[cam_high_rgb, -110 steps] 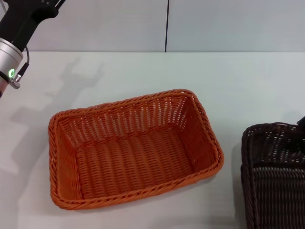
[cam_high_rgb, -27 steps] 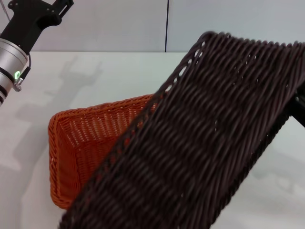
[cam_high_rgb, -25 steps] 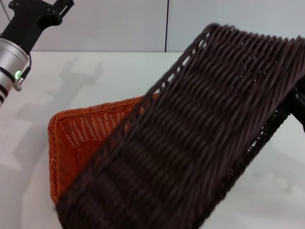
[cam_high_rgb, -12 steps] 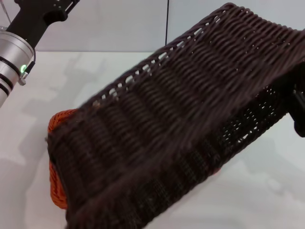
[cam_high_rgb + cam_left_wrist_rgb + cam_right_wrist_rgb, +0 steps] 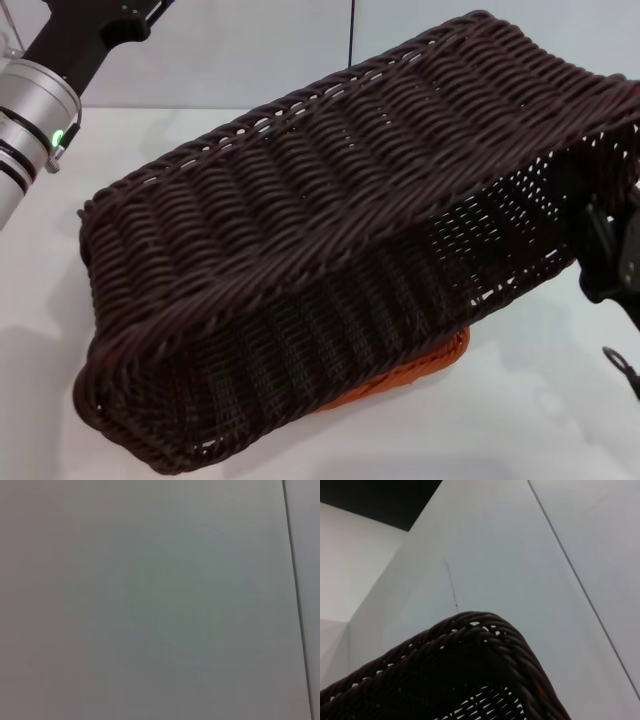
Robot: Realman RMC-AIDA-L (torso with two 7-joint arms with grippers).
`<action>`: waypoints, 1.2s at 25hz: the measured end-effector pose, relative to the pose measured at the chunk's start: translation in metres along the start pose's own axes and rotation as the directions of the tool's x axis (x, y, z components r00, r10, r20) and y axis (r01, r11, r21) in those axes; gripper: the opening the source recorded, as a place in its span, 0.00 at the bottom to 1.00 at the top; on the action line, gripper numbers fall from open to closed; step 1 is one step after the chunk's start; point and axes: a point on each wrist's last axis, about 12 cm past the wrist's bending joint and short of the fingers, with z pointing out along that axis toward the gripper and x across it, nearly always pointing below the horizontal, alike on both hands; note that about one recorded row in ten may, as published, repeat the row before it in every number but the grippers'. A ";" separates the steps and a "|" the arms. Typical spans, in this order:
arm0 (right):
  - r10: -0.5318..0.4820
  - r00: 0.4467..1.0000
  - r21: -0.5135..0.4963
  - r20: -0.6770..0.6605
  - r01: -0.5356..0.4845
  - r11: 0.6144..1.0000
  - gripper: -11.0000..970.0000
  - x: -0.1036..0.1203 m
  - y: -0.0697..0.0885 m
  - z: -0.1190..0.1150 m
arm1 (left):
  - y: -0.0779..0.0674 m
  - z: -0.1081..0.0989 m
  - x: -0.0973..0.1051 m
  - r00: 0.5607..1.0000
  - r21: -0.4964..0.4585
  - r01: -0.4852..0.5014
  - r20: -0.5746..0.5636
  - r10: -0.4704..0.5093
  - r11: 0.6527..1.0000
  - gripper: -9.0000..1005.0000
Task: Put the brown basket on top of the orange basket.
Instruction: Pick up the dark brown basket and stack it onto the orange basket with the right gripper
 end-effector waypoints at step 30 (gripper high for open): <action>0.138 0.986 0.174 -0.092 -0.121 0.977 0.17 0.024 0.037 -0.038 | -0.005 0.007 0.001 0.999 0.015 -0.023 -0.023 0.023 1.000 0.82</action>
